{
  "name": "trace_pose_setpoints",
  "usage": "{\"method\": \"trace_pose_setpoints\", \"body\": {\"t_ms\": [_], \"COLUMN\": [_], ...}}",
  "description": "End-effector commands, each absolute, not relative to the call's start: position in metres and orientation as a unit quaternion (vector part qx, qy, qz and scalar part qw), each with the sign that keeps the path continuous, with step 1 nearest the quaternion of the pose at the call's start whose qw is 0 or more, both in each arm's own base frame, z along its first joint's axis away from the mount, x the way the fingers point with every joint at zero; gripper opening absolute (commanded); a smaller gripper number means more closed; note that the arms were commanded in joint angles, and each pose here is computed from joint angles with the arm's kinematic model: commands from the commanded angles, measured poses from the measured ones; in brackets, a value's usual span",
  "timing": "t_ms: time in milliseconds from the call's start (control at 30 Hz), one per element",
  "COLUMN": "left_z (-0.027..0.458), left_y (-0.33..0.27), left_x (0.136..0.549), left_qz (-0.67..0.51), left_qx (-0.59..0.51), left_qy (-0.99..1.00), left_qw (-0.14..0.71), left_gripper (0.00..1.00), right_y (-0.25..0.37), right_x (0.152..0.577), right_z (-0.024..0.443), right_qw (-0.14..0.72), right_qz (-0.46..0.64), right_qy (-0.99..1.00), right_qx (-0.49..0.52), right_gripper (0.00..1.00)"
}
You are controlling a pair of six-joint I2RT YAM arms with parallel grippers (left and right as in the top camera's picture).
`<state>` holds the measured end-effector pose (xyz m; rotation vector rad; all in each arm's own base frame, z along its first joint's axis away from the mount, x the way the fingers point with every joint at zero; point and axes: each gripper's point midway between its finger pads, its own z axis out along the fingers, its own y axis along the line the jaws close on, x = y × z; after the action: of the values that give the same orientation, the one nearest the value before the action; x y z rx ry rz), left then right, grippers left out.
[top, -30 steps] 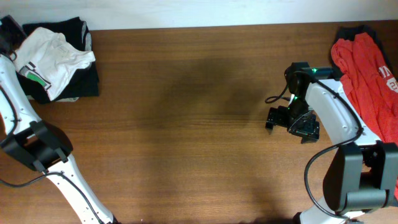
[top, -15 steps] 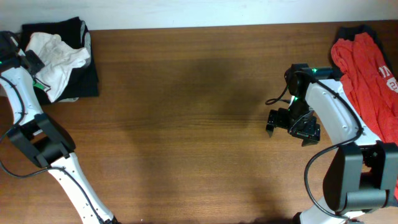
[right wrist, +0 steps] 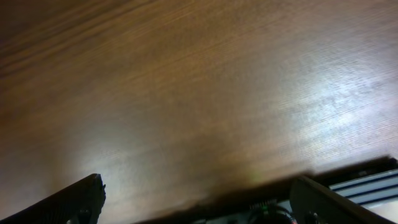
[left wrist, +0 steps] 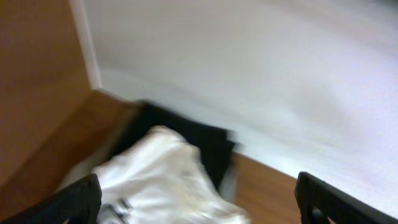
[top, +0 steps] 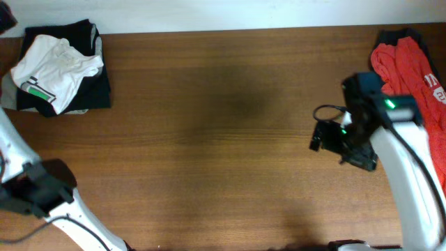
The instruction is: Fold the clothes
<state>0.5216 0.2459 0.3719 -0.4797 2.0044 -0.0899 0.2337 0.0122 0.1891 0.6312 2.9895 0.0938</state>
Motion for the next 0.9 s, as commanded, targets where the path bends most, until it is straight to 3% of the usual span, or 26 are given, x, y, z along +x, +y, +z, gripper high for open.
{"method": "trace_pose_setpoints", "body": {"t_ms": [0,167,400,633,867], "left_z": [0.412,0.414,0.398,0.399,0.397], "left_y": [0.174,0.111,0.006,-0.053,-0.058], "left_x": [0.497,0.457,0.442,0.441,0.438], "left_qz": [-0.17,-0.214,-0.232,-0.256,-0.26], "left_qx": [-0.118,-0.111,-0.021,0.04,0.043], "left_qy": [0.831,0.859,0.895,0.893,0.895], "left_qw": [0.517,0.452,0.38,0.368,0.36], "left_gripper": [0.99,0.99,0.99,0.99,0.99], "right_y": [0.012,0.017,0.025,0.024,0.024], "right_x": [0.206,0.148,0.1,0.089,0.089], "right_z": [0.22,0.247,0.274,0.279,0.279], "right_qw": [0.096,0.138,0.254,0.285,0.285], "right_qz": [0.043,0.059,0.1,0.104,0.104], "right_qy": [0.977,0.982,0.957,0.948,0.948], "right_qx": [0.185,0.114,0.099,0.096,0.096], "right_gripper": [0.99,0.99,0.99,0.99,0.99]}}
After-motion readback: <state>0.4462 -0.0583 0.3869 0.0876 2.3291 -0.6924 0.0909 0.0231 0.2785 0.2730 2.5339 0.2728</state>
